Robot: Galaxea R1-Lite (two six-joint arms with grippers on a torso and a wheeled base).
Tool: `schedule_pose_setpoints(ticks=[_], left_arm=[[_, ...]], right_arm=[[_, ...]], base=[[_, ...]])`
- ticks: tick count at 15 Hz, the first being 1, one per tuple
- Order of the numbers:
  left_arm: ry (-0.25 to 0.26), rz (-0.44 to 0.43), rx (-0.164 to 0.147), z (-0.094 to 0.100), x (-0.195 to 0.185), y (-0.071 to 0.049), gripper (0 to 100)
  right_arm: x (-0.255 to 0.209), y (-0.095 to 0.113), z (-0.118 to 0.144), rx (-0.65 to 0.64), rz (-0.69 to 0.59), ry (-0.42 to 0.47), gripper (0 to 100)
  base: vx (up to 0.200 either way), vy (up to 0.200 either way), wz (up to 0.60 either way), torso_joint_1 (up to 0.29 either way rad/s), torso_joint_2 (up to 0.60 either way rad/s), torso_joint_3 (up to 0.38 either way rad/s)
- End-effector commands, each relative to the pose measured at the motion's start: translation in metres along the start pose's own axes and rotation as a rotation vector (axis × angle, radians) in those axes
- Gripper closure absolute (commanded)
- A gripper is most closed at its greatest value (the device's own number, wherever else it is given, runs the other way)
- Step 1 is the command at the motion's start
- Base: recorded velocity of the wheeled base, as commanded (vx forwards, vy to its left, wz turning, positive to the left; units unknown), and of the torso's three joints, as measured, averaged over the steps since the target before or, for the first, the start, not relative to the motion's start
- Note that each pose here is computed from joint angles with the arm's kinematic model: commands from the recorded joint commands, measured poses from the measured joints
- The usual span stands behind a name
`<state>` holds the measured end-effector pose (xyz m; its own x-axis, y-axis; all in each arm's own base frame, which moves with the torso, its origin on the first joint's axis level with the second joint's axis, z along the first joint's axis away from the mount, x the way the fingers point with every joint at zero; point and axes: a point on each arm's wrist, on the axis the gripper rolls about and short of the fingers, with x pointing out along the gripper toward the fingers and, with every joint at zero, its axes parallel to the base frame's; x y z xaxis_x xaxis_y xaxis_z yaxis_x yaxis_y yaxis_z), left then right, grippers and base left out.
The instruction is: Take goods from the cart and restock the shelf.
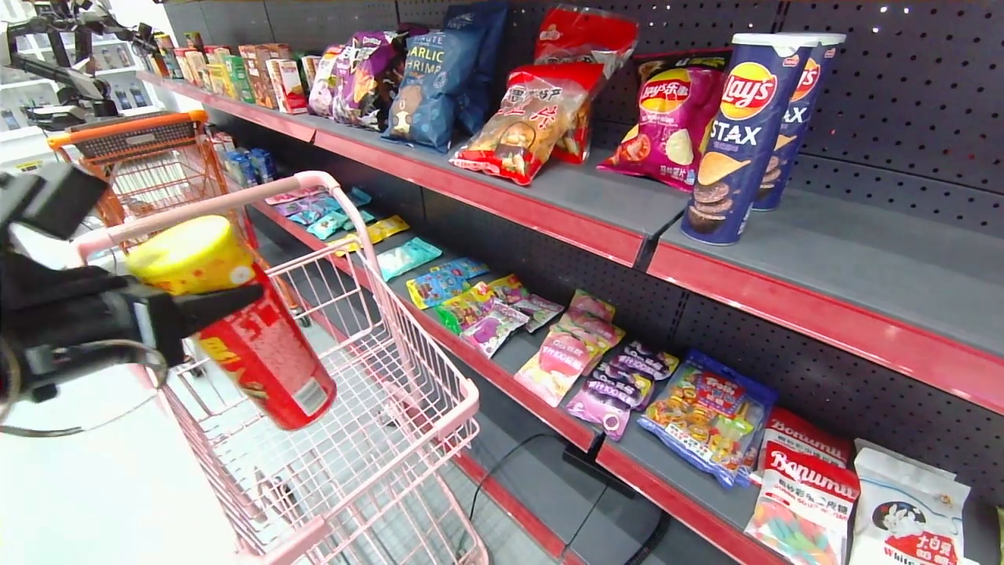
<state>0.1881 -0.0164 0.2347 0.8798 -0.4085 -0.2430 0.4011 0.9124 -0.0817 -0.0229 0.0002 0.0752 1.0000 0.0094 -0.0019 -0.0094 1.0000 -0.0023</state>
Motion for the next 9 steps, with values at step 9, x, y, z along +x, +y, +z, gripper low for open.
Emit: schedule_pose_setpoints(ticks=[9], left_arm=[[-0.197,0.168,0.134,-0.043,-0.156,-0.06,100]], right_arm=[[0.0,0.0,0.0,0.005,-0.002,0.001,0]], base=[[0.0,0.0,0.0,0.114,-0.33,-0.209]])
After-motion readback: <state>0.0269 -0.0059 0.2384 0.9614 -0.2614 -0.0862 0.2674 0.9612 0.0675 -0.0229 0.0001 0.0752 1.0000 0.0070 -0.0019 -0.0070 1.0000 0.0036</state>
